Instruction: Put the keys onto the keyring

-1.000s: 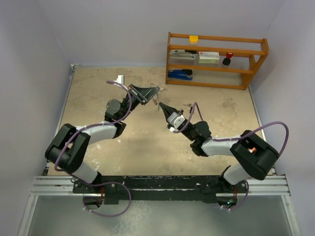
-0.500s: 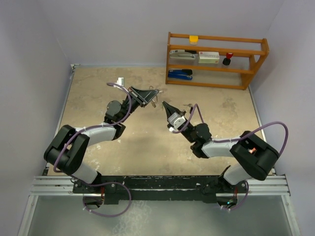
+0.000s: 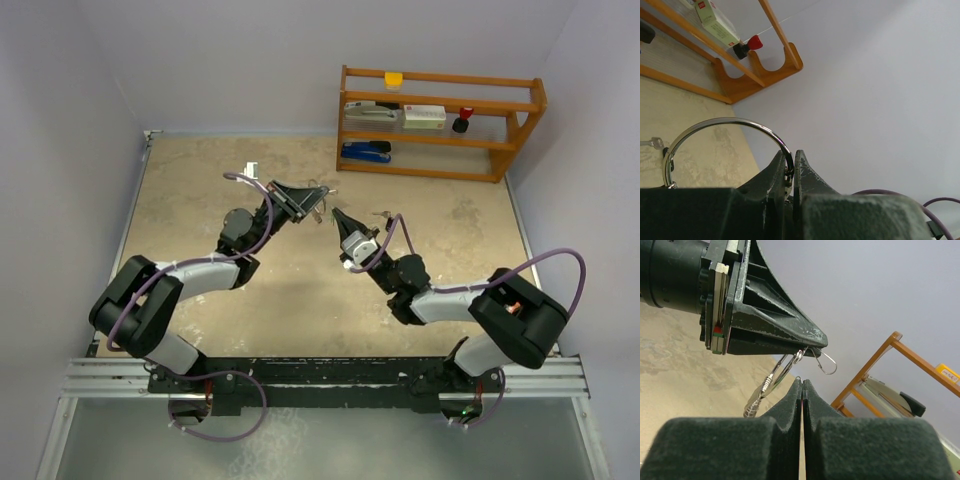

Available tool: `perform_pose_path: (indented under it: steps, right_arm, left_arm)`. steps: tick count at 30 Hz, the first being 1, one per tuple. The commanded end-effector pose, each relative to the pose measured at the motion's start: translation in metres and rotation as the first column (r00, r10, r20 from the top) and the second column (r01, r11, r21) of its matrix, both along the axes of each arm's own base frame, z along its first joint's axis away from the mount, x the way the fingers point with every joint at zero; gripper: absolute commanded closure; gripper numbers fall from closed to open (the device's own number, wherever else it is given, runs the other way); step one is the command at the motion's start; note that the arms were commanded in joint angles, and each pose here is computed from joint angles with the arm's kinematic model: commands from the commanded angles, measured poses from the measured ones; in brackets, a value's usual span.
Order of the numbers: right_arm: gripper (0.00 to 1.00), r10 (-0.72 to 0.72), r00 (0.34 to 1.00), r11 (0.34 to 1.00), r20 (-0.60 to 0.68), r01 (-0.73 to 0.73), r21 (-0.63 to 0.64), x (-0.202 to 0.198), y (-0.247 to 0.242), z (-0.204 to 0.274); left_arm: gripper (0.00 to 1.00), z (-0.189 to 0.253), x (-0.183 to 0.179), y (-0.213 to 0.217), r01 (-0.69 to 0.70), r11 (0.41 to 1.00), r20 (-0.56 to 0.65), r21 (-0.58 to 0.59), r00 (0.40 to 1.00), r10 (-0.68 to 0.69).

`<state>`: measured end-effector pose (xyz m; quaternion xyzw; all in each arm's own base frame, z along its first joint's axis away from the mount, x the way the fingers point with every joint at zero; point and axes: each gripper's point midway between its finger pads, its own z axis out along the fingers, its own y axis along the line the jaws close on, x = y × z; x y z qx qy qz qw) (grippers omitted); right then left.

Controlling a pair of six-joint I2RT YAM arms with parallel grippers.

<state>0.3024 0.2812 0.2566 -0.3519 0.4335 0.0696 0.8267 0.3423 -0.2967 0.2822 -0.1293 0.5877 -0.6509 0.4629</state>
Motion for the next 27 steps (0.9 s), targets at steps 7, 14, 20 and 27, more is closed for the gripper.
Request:
perform_pose_path:
  steps: [7,14,20,27]
  right_arm:
    - [1.0,-0.067,0.987,0.989,0.147,0.046,0.144,-0.006,-0.014,0.046]
    - [1.0,-0.093,0.984,0.986,0.151,0.07,0.152,-0.003,-0.012,0.05]
    - [1.0,-0.114,0.982,0.982,0.153,0.087,0.17,-0.001,-0.015,0.056]
    - [1.0,-0.124,0.979,0.978,0.162,0.093,0.186,0.0,-0.015,0.064]
  left_arm:
    - [1.0,0.022,-0.009,0.0,-0.028,0.999,0.065,-0.024,0.997,0.029]
    - [1.0,0.019,-0.01,-0.001,-0.034,0.999,0.056,-0.018,0.998,0.034]
    - [1.0,0.015,-0.012,0.0,-0.039,0.999,0.045,-0.008,0.998,0.04]
    - [1.0,0.014,-0.013,-0.001,-0.042,0.999,0.041,-0.004,0.998,0.042]
